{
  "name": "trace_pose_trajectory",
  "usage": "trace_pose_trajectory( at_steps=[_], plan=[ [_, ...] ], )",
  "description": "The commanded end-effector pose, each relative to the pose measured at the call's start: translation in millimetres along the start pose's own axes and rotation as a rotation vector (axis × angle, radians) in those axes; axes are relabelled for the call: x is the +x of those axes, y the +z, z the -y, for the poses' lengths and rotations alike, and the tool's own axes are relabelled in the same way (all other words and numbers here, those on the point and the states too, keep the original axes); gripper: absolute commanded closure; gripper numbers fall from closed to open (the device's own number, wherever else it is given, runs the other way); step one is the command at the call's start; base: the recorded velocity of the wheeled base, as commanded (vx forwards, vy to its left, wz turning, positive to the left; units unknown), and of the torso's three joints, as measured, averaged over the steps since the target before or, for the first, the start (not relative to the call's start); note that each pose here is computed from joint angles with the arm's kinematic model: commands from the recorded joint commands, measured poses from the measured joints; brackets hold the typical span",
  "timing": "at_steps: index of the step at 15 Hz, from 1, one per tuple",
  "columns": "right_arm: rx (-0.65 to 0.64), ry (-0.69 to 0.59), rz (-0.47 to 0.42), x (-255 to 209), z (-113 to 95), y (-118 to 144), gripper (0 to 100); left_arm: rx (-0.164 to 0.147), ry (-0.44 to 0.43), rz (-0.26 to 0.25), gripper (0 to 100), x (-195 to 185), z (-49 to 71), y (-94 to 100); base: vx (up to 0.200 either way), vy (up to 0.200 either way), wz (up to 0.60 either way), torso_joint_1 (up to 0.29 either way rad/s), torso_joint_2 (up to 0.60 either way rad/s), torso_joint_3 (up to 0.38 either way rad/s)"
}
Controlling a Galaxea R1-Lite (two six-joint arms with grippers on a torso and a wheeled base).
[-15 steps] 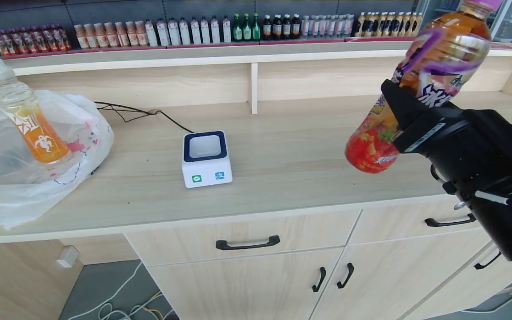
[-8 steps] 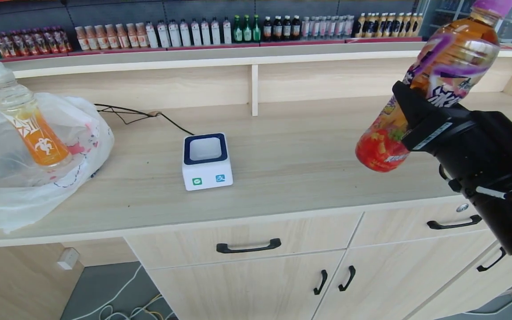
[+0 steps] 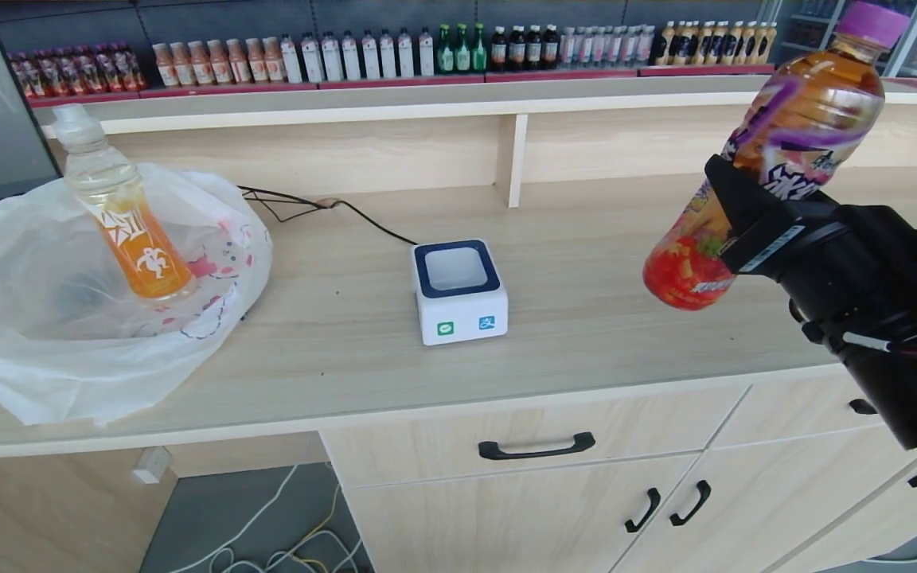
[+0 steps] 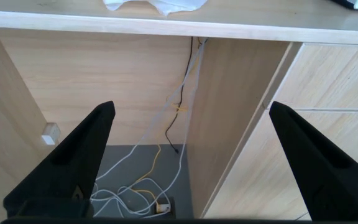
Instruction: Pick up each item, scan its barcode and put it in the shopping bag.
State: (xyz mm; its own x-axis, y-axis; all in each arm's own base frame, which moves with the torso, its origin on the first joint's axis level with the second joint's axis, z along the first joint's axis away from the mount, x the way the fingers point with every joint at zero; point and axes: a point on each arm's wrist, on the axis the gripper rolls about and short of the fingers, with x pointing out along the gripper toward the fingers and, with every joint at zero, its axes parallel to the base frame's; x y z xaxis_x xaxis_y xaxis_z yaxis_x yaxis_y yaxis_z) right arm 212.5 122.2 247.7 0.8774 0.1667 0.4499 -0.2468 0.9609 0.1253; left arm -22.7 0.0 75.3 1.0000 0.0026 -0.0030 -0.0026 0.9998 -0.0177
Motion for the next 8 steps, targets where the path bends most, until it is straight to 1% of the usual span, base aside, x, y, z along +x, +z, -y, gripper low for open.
trace_pose_trajectory(
  at_steps=[1,8],
  plan=[
    [-0.003,0.002,-0.003,0.0,-0.4,-0.7,100,-0.001,0.001,0.0,0,0.0,0.0,0.0,0.0,0.2,0.0,0.002,0.0,0.002],
    [-0.003,0.011,-0.003,-5.5,1.3,0.8,100,0.002,-0.001,0.0,0,0.0,0.0,0.0,0.0,0.2,0.0,0.004,0.0,0.002]
  ],
)
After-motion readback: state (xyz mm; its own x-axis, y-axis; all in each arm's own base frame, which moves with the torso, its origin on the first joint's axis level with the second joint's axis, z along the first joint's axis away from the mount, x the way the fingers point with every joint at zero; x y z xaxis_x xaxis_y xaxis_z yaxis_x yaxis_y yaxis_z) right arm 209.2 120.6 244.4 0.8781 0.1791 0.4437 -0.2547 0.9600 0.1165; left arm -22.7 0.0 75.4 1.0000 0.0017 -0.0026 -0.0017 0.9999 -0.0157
